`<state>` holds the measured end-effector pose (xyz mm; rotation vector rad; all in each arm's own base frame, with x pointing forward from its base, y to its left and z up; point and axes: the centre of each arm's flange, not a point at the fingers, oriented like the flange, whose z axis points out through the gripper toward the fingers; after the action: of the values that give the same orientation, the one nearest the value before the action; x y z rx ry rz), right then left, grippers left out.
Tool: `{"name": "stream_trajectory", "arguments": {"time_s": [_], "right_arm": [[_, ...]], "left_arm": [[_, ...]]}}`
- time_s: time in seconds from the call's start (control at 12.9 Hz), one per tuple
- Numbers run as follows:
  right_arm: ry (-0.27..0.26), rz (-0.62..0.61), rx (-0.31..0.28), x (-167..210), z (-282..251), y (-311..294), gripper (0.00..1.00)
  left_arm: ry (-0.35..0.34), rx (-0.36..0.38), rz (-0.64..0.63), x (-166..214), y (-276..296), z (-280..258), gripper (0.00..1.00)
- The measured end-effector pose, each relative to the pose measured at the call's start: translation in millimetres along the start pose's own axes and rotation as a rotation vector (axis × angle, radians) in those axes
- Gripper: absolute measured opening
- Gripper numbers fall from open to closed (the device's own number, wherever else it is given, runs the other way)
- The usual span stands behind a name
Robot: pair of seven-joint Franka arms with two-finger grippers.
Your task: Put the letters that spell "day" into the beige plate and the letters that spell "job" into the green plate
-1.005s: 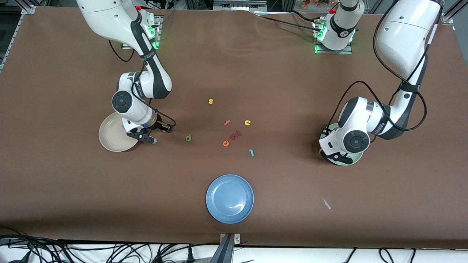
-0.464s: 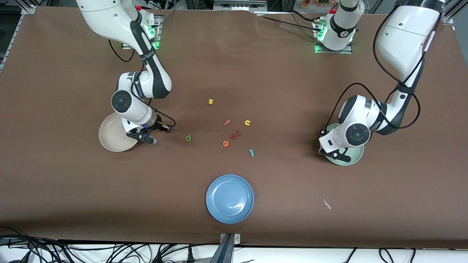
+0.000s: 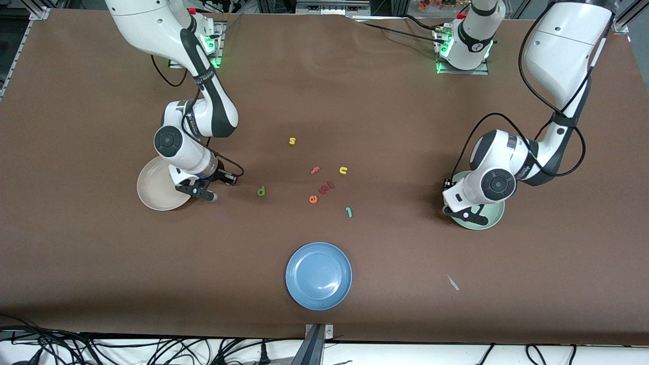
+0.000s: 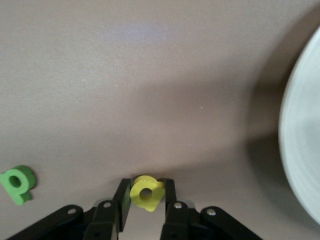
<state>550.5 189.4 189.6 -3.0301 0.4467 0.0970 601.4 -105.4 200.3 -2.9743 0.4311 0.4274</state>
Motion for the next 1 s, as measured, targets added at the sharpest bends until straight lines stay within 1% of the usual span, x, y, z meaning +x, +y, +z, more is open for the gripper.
{"name": "stream_trajectory", "arguments": {"time_s": [0.08,0.15,0.23,0.46,0.54,0.7,0.93,1.0], "right_arm": [[-0.009,-0.012,0.001,5,-9,1,0.32],[-0.025,-0.037,-0.001,11,-19,6,0.32],[-0.042,-0.071,-0.004,18,-29,16,0.32],[-0.081,-0.18,-0.014,43,-57,65,0.32],[-0.09,-0.203,-0.019,49,-61,82,0.32],[-0.092,-0.243,-0.029,58,-63,109,0.32],[-0.096,-0.298,-0.053,70,-62,150,0.32],[-0.099,-0.304,-0.063,74,-61,165,0.39]], "left_arm": [[0.0,0.006,-0.001,-3,0,-11,0.97],[0.008,0.008,-0.001,-6,2,-24,1.0],[0.018,-0.003,-0.007,-9,6,-38,1.0],[0.048,-0.107,-0.055,-13,18,-66,1.0],[0.053,-0.129,-0.068,-12,20,-70,1.0],[0.072,-0.142,-0.105,-8,30,-81,1.0],[0.104,-0.14,-0.215,3,75,-104,1.0],[0.112,-0.143,-0.247,8,91,-109,1.0]]}}
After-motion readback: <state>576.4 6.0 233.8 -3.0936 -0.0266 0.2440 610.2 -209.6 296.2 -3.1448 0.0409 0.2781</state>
